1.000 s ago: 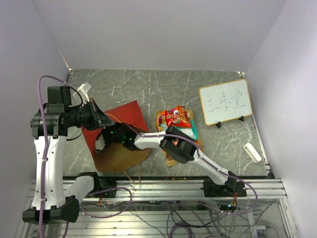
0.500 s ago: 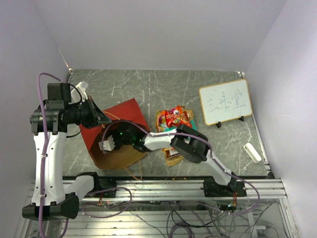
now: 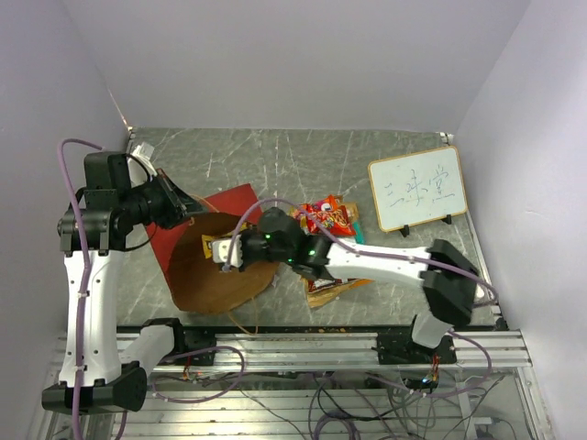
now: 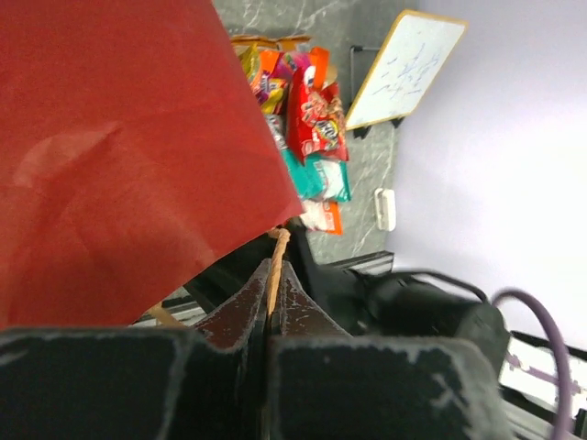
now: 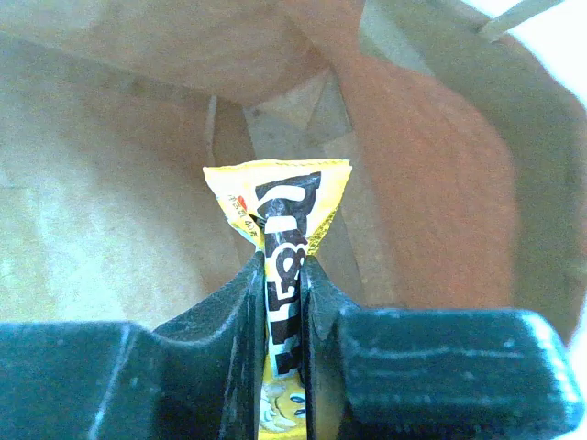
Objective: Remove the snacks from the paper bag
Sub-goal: Take out the snack from the paper bag, then place the snack at the center of the board, then adjust the paper bag at the center of the board.
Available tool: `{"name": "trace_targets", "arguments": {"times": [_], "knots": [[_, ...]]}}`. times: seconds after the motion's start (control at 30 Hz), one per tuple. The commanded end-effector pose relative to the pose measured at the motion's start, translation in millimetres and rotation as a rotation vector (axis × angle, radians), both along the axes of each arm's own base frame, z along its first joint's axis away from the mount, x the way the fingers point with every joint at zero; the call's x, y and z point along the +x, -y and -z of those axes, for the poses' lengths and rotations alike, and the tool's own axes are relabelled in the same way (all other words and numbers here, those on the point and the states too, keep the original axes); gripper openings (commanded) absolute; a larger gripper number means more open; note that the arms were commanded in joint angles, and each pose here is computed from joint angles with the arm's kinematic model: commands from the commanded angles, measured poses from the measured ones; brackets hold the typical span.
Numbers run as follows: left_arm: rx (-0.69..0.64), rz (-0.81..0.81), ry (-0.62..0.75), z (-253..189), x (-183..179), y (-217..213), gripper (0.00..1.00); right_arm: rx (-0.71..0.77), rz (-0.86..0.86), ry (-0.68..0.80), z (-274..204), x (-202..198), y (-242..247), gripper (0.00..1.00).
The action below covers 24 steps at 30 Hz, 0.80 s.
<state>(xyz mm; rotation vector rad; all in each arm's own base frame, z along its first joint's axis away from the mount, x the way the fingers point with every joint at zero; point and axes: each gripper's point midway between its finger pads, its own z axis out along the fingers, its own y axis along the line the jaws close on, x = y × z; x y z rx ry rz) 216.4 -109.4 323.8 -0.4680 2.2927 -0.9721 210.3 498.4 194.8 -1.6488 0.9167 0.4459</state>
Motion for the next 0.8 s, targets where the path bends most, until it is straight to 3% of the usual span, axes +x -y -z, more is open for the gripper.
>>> {"name": "trace_targets", "arguments": {"times": [0.0,0.17,0.43,0.5,0.63,0.77], "knots": [[-0.098,-0.028,0.082,-27,20,8,0.07,-0.037,0.003,-0.055,-29,-22,40,0.00],[-0.166,-0.027,0.138,-48,39,14,0.07,-0.047,0.117,0.011,-72,-19,96,0.00],[-0.297,-0.015,0.205,-83,67,23,0.07,0.157,0.459,-0.003,-134,22,189,0.00],[-0.314,-0.018,0.221,-90,72,24,0.07,0.164,0.555,-0.034,-130,40,213,0.00],[-0.270,-0.040,0.221,-89,77,19,0.07,0.038,0.627,-0.032,-91,60,251,0.00],[-0.153,-0.082,0.197,-72,76,6,0.07,-0.148,0.546,-0.063,-44,69,270,0.00]]}}
